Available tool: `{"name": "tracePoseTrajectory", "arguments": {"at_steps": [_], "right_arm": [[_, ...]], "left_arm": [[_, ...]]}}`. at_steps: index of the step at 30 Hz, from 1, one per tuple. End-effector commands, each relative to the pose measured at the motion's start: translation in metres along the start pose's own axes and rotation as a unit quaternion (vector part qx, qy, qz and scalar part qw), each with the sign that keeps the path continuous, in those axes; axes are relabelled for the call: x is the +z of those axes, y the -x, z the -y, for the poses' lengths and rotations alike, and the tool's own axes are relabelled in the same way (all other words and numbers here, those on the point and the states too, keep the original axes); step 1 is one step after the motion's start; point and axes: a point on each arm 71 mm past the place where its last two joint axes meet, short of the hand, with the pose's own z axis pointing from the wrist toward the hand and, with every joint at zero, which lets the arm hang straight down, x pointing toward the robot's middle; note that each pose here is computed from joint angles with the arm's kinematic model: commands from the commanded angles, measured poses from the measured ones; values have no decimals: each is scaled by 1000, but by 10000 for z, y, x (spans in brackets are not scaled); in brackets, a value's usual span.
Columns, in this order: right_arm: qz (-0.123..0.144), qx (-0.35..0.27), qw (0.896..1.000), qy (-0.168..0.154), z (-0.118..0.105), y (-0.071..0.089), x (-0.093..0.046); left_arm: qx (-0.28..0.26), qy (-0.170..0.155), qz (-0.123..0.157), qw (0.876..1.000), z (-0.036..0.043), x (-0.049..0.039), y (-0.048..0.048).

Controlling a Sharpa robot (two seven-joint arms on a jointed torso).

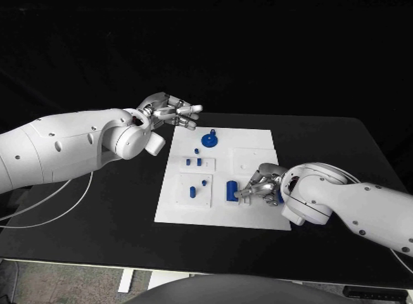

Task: Assemble the parts on the task board

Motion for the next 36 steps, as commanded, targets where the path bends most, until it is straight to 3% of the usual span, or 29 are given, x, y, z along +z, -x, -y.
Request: {"name": "tracePoseTrajectory", "arguments": {"at_steps": [1,11,19,26,31,36], "right_arm": [[-13,-18,1000,-13,33,-36,7],[-11,-8,1000,-14,45,-44,3],[28,25,999,1,114,40,-69],[77,53,995,22,177,341,-194],[88,65,994,22,247,598,-295],[87,57,995,-5,428,801,-382]], "left_arm": [[-4,-2,-7,1000,13,3,-17],[-4,-1,-7,1000,13,3,-18],[-4,-1,-6,1000,12,2,-13],[-4,-1,-6,1000,11,3,-9],[-4,-2,-6,1000,12,4,-12],[-4,-3,-6,1000,14,4,-19]]}}
